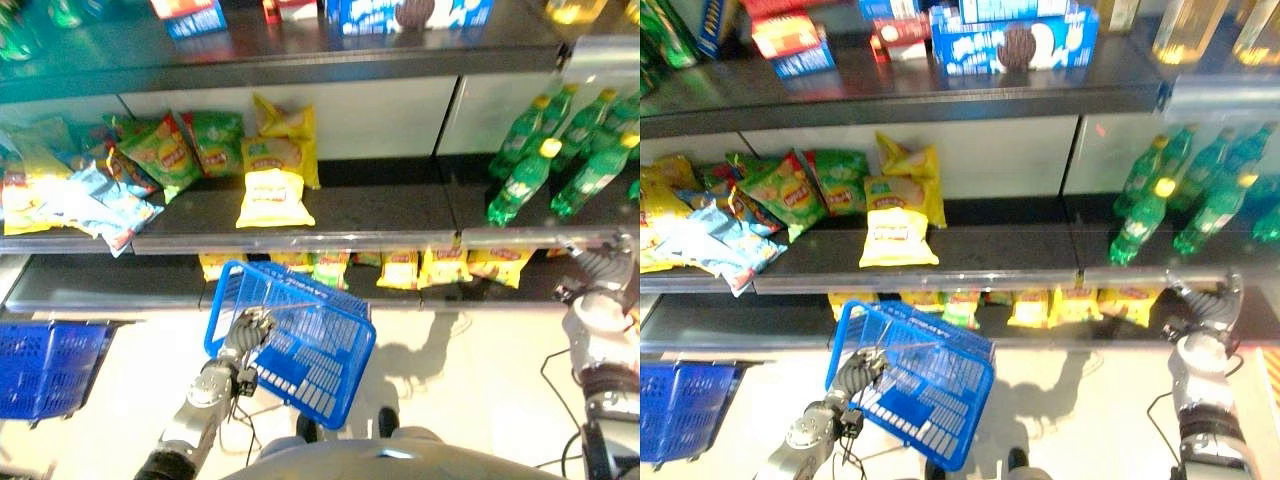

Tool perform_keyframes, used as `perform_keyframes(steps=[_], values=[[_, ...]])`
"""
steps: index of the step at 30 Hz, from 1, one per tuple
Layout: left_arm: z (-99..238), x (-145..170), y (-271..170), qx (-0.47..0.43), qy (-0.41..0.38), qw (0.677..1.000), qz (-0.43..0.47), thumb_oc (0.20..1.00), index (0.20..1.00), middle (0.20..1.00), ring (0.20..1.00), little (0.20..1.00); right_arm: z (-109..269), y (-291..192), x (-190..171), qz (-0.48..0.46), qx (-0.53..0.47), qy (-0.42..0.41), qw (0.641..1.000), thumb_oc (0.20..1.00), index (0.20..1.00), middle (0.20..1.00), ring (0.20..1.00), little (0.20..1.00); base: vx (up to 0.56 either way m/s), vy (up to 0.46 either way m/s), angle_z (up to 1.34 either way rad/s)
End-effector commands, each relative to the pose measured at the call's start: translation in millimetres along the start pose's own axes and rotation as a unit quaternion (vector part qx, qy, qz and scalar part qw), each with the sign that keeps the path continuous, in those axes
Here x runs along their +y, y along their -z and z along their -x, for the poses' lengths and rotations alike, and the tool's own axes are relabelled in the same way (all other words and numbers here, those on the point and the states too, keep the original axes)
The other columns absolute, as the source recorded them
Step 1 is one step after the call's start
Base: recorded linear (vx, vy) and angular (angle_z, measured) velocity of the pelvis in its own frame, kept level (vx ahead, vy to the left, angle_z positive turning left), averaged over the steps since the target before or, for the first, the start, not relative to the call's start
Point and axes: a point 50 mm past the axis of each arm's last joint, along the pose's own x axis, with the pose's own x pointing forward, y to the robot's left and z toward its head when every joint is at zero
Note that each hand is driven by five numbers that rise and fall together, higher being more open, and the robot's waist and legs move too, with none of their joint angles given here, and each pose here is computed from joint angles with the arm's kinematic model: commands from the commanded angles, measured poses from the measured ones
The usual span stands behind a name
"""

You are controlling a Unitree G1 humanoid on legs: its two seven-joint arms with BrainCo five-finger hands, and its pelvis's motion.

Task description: Pick up the snacks into the basket

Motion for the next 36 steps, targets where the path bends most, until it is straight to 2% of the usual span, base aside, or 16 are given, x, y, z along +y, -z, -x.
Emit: perform_keyframes(steps=[1, 3, 8, 14, 21, 29, 36], values=[[-5, 7, -48, -0.123, 0.006, 0.992, 0.009, 0.200, 0.200, 0.200, 0.200, 0.200, -18, -51, 10, -0.032, -0.070, -0.010, 0.997, 1.000, 1.000, 1.000, 1.000, 1.000, -0.10, -0.010, -0.21], [-3, 1, -51, -0.129, 0.024, 0.991, 0.014, 0.200, 0.200, 0.200, 0.200, 0.200, -28, -79, 9, -0.041, -0.103, -0.007, 0.994, 1.000, 1.000, 1.000, 1.000, 1.000, -0.11, -0.033, -0.21], [-5, -4, -53, -0.132, 0.030, 0.991, 0.021, 0.200, 0.200, 0.200, 0.200, 0.200, -29, -104, 13, -0.039, -0.143, -0.020, 0.989, 1.000, 1.000, 1.000, 1.000, 1.000, -0.06, -0.041, -0.05], [-6, -6, -49, -0.122, 0.025, 0.992, 0.023, 0.200, 0.200, 0.200, 0.200, 0.200, -8, -118, 37, -0.047, -0.202, -0.093, 0.974, 1.000, 1.000, 1.000, 1.000, 1.000, -0.02, -0.056, 0.04], [-6, -6, -52, -0.127, 0.027, 0.991, 0.021, 0.200, 0.200, 0.200, 0.200, 0.200, -7, -126, 42, -0.057, -0.211, -0.095, 0.971, 1.000, 1.000, 1.000, 1.000, 1.000, 0.00, -0.038, 0.02], [-3, -8, -48, -0.119, 0.031, 0.992, 0.027, 0.200, 0.200, 0.200, 0.200, 0.200, -3, -155, 49, -0.085, -0.251, -0.116, 0.957, 1.000, 1.000, 1.000, 1.000, 1.000, 0.00, -0.005, 0.01], [0, -7, -49, -0.120, 0.032, 0.992, 0.026, 0.200, 0.200, 0.200, 0.200, 0.200, -17, -186, 47, -0.086, -0.256, -0.081, 0.959, 1.000, 1.000, 1.000, 1.000, 1.000, 0.00, -0.009, 0.07]])
